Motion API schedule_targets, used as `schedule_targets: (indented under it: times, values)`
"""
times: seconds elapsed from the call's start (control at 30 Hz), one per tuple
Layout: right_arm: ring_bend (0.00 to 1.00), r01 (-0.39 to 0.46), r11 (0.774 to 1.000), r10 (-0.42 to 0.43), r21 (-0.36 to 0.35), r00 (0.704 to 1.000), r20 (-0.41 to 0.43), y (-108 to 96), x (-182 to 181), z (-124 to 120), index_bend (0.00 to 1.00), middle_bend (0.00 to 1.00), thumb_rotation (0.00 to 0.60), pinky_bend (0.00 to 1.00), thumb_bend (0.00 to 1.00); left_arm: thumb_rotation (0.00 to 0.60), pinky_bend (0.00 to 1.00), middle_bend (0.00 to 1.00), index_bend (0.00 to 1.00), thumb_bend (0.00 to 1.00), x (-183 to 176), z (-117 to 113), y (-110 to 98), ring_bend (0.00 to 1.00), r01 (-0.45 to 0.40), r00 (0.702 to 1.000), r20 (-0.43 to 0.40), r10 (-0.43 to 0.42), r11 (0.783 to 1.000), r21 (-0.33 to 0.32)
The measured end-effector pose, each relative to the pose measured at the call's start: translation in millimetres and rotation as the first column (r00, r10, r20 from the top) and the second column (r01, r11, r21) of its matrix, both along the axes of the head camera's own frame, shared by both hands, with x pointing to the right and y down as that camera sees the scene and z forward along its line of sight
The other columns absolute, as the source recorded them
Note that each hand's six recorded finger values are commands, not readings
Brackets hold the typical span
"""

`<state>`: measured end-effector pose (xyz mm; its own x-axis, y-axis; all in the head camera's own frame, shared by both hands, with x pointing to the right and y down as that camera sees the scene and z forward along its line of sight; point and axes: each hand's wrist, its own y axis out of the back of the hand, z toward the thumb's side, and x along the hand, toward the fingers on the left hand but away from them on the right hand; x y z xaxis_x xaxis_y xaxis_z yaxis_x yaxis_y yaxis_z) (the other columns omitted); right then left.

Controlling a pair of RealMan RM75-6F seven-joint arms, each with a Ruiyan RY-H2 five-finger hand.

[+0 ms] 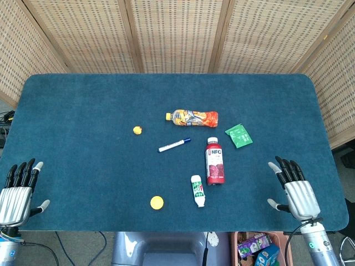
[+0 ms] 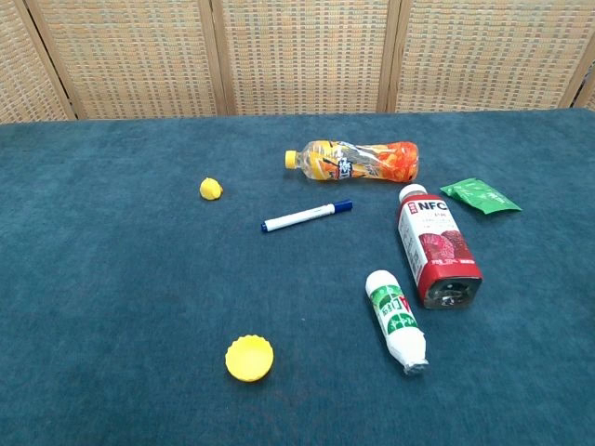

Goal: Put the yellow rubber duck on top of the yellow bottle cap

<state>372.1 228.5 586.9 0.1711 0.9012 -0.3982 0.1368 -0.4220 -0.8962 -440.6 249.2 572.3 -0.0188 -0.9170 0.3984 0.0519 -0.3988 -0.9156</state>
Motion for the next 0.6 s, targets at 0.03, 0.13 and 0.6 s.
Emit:
schedule_targets:
  times: [0.03, 0.13, 0.6]
  values:
    - [0.0, 0.0, 1.0, 0.0, 0.0, 1.0, 0.0, 0.1, 0.1, -0.2, 0.0, 0.0, 0.6, 0.0, 0.0, 0.6, 0.0, 0.0, 0.0, 0.09, 0.1, 0.0, 0.1, 0.0, 0.0, 1.0, 0.0, 0.0, 1.0, 0.0]
    - [0.0, -0.001, 1.0, 0.001, 0.003, 1.0, 0.001, 0.2, 0.3, -0.9, 0.0, 0.0, 0.6, 0.0, 0.0, 0.6, 0.0, 0.0, 0.0, 0.09, 0.3, -0.4, 0.4, 0.0, 0.0, 1.0, -0.003, 0.0, 1.0, 0.0]
    - [0.0, -0.005, 1.0, 0.005, 0.004, 1.0, 0.001, -1.1, 0.3, -0.3, 0.0, 0.0, 0.6, 0.0, 0.0, 0.6, 0.0, 0.0, 0.0, 0.09, 0.5, 1.9, -0.6, 0.0, -0.001, 1.0, -0.007, 0.001, 1.0, -0.007]
